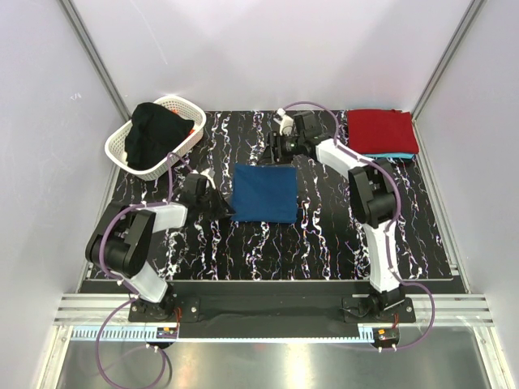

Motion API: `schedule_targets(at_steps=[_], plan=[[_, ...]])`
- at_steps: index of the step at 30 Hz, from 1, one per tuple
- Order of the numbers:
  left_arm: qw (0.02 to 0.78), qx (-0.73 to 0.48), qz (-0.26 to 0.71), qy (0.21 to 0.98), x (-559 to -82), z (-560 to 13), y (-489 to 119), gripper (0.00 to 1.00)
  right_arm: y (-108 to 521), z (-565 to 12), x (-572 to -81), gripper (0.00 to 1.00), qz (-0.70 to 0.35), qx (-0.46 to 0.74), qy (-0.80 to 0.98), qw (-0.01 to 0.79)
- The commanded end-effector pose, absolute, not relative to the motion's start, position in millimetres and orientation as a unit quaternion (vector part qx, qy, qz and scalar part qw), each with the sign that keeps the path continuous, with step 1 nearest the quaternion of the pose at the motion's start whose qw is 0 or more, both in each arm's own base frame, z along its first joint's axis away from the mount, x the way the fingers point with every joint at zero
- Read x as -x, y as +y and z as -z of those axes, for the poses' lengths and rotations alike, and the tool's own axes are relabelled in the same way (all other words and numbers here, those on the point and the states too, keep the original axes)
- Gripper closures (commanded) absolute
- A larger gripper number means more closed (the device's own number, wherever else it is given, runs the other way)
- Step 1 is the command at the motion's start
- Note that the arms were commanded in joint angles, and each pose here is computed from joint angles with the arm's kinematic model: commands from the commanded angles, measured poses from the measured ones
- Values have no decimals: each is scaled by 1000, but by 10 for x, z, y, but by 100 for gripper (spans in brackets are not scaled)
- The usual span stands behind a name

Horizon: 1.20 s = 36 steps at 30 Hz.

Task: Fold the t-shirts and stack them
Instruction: Fold the tshirt

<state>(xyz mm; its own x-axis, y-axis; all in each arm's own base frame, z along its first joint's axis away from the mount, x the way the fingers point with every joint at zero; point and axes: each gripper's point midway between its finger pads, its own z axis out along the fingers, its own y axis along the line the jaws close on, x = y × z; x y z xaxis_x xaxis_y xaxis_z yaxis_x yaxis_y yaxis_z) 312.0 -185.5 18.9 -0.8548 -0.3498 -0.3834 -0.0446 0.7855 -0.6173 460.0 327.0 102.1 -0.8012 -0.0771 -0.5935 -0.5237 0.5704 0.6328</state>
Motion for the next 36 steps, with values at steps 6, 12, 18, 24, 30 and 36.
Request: schedule_targets(at_steps=[6,12,18,24,30,36], plan=[[268,142,207,930,-3495,-77,-1436,100,3368,-983,-4904,38,-417,221,835,284],[258,133,235,928,-3595,-84,-1502,100,3488,-866,-5105,39,-424,233,826,290],[245,129,244,929,-3586,-6,-1555,100,3574,-766,-5177,39,-437,248,820,274],[238,127,246,931,-3525,32,-1555,100,3628,-660,-5209,40,-449,242,820,259],[232,126,255,930,-3505,27,-1594,100,3599,-596,-5193,43,-441,240,827,253],[221,132,258,931,-3441,54,-1592,100,3506,-504,-5300,95,-401,224,846,270]])
